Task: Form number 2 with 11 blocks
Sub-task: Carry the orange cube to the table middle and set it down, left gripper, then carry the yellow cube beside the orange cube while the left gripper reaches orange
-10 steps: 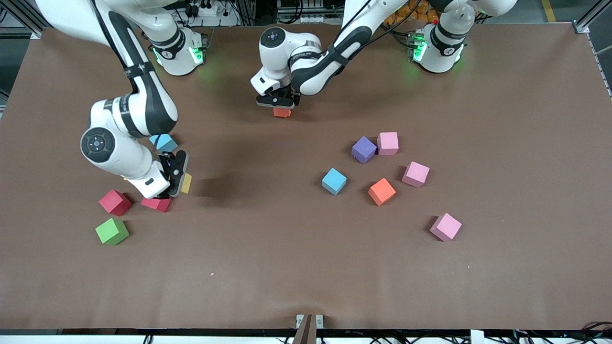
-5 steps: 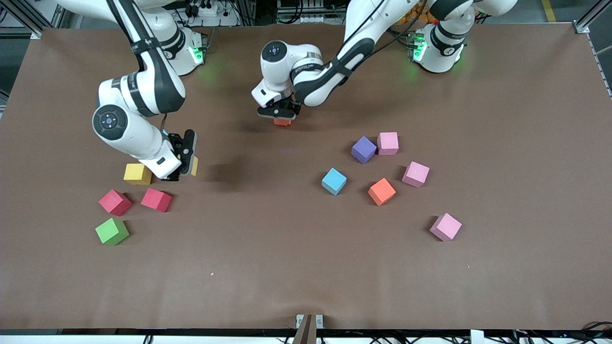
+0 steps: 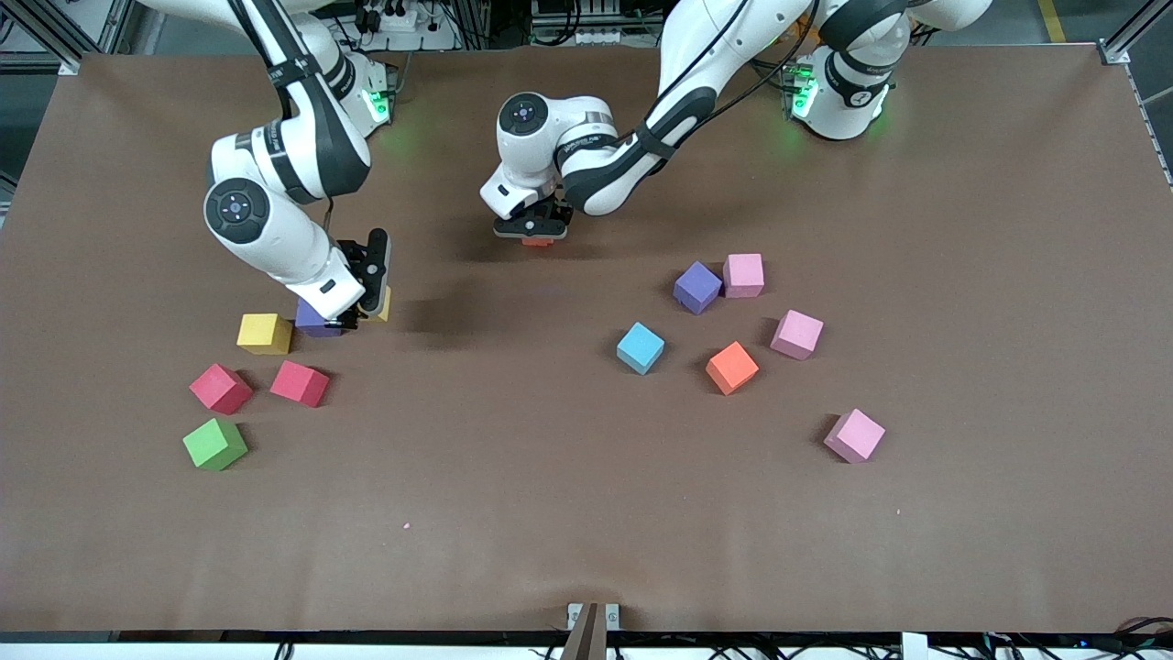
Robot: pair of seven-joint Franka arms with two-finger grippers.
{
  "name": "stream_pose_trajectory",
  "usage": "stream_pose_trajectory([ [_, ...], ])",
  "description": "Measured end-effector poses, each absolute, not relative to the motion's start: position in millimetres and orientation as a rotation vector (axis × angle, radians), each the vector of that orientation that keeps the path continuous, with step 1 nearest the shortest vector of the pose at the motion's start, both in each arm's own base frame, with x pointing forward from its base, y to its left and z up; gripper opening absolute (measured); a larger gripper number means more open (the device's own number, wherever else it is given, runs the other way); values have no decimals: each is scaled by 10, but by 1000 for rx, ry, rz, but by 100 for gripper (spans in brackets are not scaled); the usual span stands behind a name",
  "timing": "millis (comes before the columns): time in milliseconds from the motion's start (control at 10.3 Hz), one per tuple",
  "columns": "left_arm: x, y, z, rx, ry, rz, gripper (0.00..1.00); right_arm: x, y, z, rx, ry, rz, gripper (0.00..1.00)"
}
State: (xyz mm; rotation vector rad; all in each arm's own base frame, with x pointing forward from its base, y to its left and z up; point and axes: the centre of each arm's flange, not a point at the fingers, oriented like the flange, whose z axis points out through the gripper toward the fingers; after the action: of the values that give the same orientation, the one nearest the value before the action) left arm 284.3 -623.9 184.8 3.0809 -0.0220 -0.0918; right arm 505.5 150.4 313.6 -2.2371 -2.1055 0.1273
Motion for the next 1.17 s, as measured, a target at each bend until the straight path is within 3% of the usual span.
stream_pose_trajectory([
  [195,2864,-6227,1823,3090,49,-95,95,5051,1507,3129,-2261,-2082,126,56],
  [293,2899,-6236,1876,3098,74,-90,100,5043,1532,3129,-2272,-2071,127,56],
  [585,3162,-6201,2565,3103,279,-2,100,5005,1653,3131,-2266,-2081,128,56],
  [780,3749,-5808,2996,3089,514,-10,100,4944,1756,3141,-2241,-2097,152,56],
  [1170,5480,-4122,3130,2964,1064,-22,100,4749,2100,3235,-2176,-2171,158,56],
])
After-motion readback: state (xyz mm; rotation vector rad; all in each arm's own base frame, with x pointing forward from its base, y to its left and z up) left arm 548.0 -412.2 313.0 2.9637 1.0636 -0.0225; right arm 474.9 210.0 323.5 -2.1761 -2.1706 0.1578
